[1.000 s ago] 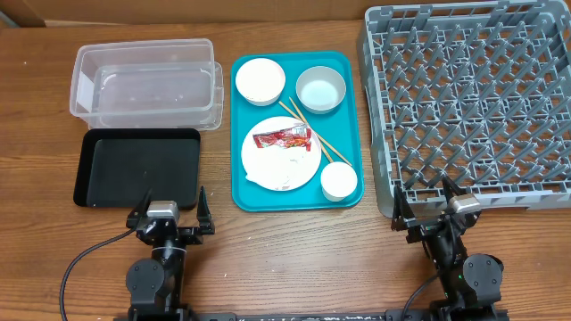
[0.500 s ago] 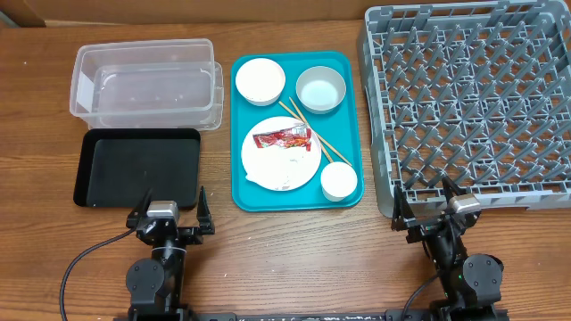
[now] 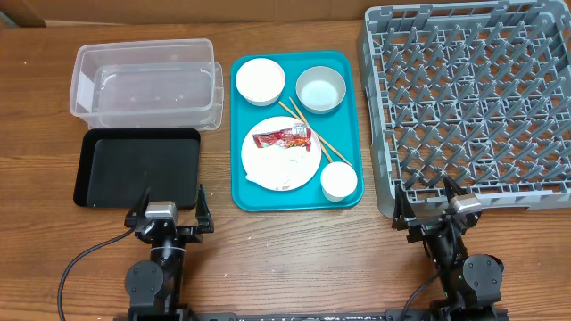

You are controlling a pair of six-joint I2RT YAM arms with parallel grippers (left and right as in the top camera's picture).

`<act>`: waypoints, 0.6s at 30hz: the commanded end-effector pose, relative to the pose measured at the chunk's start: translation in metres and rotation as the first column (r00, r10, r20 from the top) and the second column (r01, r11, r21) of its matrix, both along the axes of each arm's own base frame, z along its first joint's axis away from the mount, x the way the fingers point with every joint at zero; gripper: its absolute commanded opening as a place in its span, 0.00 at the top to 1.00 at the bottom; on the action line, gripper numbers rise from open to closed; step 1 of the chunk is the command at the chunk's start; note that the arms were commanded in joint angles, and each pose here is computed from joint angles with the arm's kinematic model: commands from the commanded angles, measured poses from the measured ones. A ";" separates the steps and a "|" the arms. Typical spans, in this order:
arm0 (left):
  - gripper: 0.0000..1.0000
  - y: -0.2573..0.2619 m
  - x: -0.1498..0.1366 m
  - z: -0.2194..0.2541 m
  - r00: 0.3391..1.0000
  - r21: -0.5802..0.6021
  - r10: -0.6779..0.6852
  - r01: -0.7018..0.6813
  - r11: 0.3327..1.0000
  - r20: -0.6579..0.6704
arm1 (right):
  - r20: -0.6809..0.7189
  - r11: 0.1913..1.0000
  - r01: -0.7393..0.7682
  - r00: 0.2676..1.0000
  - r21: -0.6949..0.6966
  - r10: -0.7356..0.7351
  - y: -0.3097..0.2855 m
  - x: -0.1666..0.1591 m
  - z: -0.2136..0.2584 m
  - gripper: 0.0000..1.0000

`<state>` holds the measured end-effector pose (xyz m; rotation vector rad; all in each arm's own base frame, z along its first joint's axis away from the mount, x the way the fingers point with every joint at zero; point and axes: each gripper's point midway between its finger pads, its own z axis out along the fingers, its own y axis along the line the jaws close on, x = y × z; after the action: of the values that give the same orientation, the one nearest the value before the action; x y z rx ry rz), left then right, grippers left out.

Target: Sort waste into correct bins and load items into the dishwasher

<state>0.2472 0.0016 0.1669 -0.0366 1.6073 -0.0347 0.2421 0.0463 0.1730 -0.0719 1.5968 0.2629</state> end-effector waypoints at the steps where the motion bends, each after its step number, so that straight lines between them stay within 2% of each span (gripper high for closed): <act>1: 0.00 -0.018 0.000 0.007 0.994 0.016 -0.101 0.101 0.995 0.032 | -0.006 1.000 0.012 1.000 0.000 -0.012 -0.002 0.001 -0.004 0.00; 6: 0.00 -0.036 -0.004 0.023 0.974 0.029 -0.206 0.204 0.978 0.090 | 0.001 1.000 -0.019 1.000 0.007 0.019 0.003 0.000 -0.002 0.00; 11: 0.00 -0.038 -0.010 0.052 0.968 0.037 -0.219 0.216 0.976 0.123 | -0.006 0.998 -0.061 0.998 0.010 0.061 0.010 -0.005 0.006 0.00; 15: 0.00 -0.038 -0.012 0.072 0.973 0.036 -0.220 0.218 0.975 0.065 | 0.021 0.998 -0.060 0.998 0.011 0.060 0.009 -0.012 0.035 0.00; 18: 0.00 -0.049 -0.008 0.096 0.958 0.050 -0.285 0.286 0.957 -0.025 | 0.003 0.998 -0.060 0.998 0.010 0.060 0.007 -0.023 0.067 0.00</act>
<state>0.2375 -0.0341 0.2273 0.1383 1.6171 -0.1900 0.2294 0.0540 0.1933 -0.1121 1.6520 0.3063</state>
